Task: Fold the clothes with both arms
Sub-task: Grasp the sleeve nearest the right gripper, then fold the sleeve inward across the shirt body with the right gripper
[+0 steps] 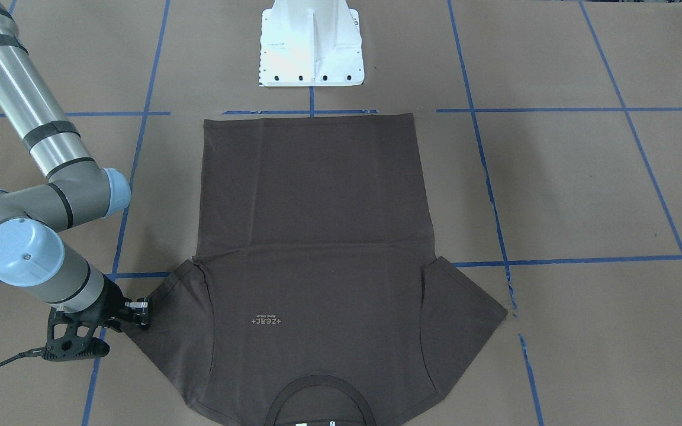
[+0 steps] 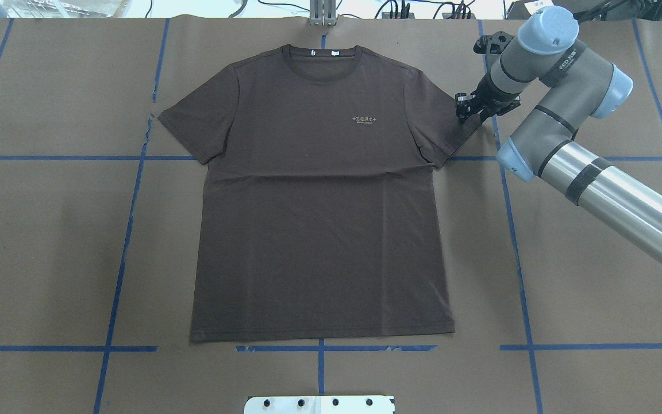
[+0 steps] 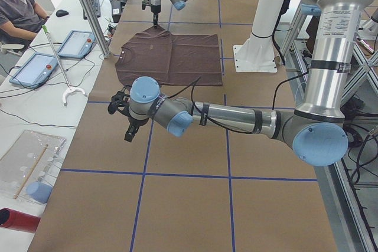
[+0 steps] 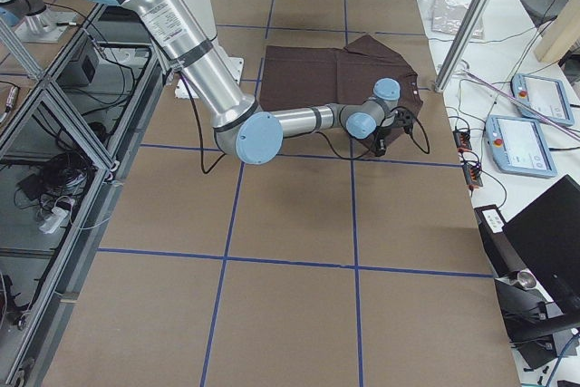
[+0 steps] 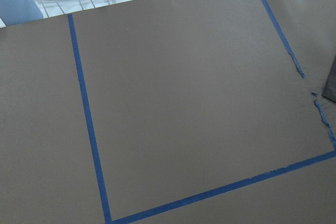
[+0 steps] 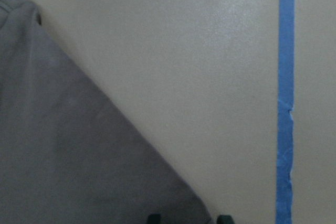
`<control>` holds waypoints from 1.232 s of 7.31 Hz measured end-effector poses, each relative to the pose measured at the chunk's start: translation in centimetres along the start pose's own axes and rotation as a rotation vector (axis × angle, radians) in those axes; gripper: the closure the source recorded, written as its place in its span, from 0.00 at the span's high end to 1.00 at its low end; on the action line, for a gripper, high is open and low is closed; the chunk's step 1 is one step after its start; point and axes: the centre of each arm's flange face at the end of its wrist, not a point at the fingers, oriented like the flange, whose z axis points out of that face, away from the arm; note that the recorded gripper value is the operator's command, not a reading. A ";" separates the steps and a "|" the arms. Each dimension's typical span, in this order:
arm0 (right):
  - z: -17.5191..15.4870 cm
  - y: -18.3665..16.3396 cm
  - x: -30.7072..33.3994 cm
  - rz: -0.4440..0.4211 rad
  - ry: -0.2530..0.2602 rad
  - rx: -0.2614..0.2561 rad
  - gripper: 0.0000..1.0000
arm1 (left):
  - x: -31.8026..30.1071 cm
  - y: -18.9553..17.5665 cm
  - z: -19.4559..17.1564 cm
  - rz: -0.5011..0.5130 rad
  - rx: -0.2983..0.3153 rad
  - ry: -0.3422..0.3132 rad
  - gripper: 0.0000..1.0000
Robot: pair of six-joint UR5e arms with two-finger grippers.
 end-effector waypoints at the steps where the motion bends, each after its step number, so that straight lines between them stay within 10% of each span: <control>1: -0.2 -0.1 -0.3 -0.005 -0.004 0.004 0.00 | 0.0 0.0 0.0 0.000 0.000 0.000 1.00; 7: -7.1 -2.8 -15.3 -0.139 -0.120 0.138 0.00 | -0.1 0.0 0.0 0.001 0.000 -0.001 1.00; 8: -6.6 -1.5 -19.2 -0.174 -0.116 0.171 0.73 | -0.1 0.0 0.0 0.001 0.001 -0.001 1.00; 9: -5.2 0.4 -22.2 -0.202 -0.101 0.192 1.00 | -0.1 0.0 0.0 0.001 0.002 0.000 1.00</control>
